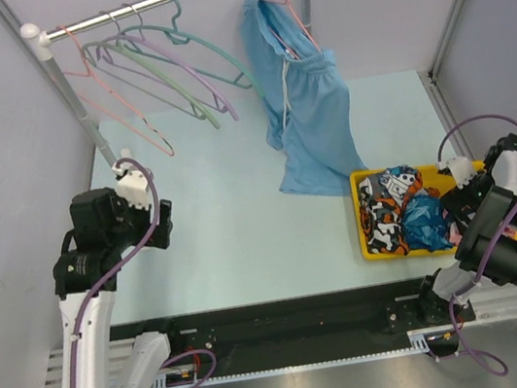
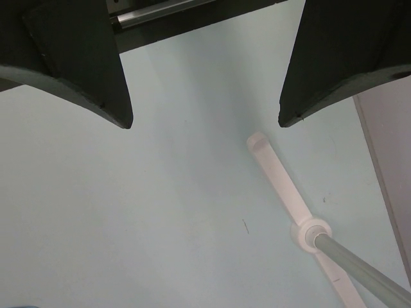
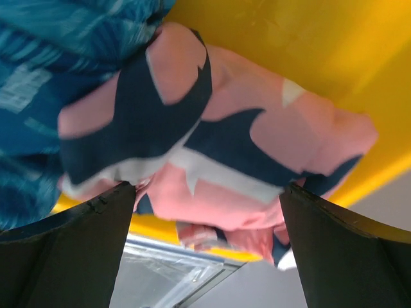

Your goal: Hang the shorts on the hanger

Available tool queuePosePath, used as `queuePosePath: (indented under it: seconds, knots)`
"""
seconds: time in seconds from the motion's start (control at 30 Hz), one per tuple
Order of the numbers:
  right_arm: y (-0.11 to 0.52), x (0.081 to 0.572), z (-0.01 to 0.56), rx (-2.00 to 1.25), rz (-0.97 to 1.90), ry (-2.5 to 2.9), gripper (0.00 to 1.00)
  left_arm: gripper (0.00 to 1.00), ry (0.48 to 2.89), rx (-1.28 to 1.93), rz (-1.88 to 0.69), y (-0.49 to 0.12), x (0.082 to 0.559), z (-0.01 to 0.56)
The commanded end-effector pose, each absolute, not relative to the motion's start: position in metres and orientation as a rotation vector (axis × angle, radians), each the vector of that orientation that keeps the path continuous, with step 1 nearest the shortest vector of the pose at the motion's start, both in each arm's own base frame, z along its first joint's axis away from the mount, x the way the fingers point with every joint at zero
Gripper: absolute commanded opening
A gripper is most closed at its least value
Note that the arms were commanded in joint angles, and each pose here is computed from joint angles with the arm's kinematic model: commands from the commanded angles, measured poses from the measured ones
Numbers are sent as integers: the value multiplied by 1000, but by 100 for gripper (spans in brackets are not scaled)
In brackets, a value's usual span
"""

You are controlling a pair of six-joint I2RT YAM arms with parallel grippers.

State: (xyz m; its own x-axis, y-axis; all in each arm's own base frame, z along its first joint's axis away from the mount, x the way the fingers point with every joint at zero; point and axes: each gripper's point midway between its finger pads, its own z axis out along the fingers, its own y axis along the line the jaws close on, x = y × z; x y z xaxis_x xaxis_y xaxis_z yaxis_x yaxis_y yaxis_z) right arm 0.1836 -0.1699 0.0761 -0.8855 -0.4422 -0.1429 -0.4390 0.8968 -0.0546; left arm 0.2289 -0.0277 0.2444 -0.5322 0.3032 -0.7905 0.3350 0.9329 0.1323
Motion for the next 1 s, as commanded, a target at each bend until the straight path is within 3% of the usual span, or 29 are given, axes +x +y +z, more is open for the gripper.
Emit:
queuePosePath:
  seconds: [0.0, 0.07, 0.17, 0.2, 0.27, 0.33, 0.37, 0.4, 0.63, 0.83, 0.97]
  knots:
    - [-179, 185, 54, -737, -94, 2935, 100, 100, 2109, 466, -64, -32, 231, 263]
    - [-179, 178, 46, -743, -77, 2959, 100, 100, 2104, 470, -92, -36, 229, 263]
    - [-180, 171, 42, -763, -69, 2974, 89, 100, 2084, 500, -156, -47, 223, 265]
    - [-181, 169, 46, -765, -81, 2970, 76, 100, 2073, 515, -174, -50, 222, 266]
    - [-184, 170, 54, -768, -102, 2949, 63, 100, 2051, 536, -205, -55, 221, 268]
    - [-192, 175, 72, -734, -169, 2904, 34, 100, 2032, 519, -217, -57, 223, 273]
    - [-197, 180, 79, -703, -208, 2883, 11, 100, 2020, 519, -231, -60, 224, 275]
    - [-204, 185, 87, -670, -251, 2861, 0, 100, 1999, 513, -241, -62, 224, 280]
    - [-204, 235, 201, -558, -262, 2601, 0, 100, 1911, 541, -329, -77, 218, 299]
    - [-124, 253, 277, -605, -35, 2408, 0, 100, 1845, 576, -381, -87, 209, 305]
    - [-38, 268, 313, -784, 63, 2260, 0, 100, 1790, 614, -396, -92, 201, 315]
